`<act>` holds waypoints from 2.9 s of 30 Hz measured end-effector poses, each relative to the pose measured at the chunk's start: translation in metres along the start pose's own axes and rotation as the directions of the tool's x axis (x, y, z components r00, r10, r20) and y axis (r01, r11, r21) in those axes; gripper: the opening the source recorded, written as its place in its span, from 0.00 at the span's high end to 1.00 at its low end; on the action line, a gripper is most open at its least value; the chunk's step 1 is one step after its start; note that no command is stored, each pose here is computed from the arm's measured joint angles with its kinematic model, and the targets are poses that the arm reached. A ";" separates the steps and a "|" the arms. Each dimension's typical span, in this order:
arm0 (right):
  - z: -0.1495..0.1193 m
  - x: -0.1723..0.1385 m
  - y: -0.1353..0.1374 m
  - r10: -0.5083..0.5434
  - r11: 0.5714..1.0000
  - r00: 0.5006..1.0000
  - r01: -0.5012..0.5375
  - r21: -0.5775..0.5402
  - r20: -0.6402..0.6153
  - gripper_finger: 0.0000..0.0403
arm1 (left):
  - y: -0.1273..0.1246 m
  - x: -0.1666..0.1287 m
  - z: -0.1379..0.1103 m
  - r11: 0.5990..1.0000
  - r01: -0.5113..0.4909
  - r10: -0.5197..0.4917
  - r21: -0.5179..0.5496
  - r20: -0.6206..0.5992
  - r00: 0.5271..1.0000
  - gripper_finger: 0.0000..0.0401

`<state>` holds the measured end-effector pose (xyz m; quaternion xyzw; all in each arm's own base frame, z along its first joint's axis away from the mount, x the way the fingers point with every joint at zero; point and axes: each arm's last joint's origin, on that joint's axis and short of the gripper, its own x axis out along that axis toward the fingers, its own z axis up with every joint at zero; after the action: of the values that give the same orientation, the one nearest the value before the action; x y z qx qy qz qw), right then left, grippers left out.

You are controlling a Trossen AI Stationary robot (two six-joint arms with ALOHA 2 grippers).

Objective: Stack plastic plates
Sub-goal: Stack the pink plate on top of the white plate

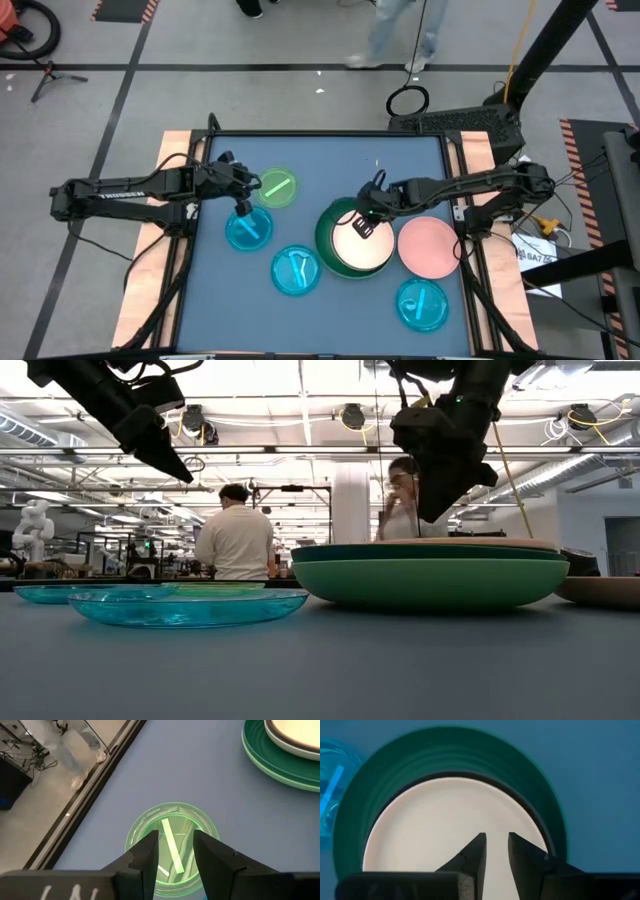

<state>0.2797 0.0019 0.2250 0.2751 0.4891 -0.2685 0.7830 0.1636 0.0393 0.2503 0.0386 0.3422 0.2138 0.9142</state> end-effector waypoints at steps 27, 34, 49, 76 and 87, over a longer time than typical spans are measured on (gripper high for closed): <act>-0.031 -0.011 -0.030 -0.292 0.911 0.892 0.369 0.182 -0.345 0.81 | 0.000 0.000 0.000 1.000 0.000 0.000 -0.012 0.000 1.000 0.68; -0.034 -0.013 -0.034 -0.334 0.865 0.871 0.435 0.251 -0.359 0.81 | 0.000 0.000 0.000 1.000 0.000 0.000 -0.012 0.000 1.000 0.68; -0.036 -0.015 -0.037 -0.361 0.840 0.847 0.115 -0.530 -0.389 0.81 | 0.000 0.000 0.000 1.000 0.000 0.000 -0.011 0.000 1.000 0.68; -0.031 -0.012 -0.036 -0.389 0.798 0.877 0.167 -0.579 -0.282 0.62 | 0.000 0.000 0.000 1.000 0.000 0.000 -0.017 0.000 1.000 0.68; -0.030 -0.012 -0.035 -0.387 0.823 0.879 0.193 -0.535 -0.279 0.62 | 0.000 0.000 0.000 1.000 0.000 0.000 -0.020 0.000 1.000 0.68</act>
<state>0.2322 -0.0002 0.2187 0.0338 0.7179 -0.1957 0.6672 0.1637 0.0393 0.2504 0.0297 0.3399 0.2172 0.9145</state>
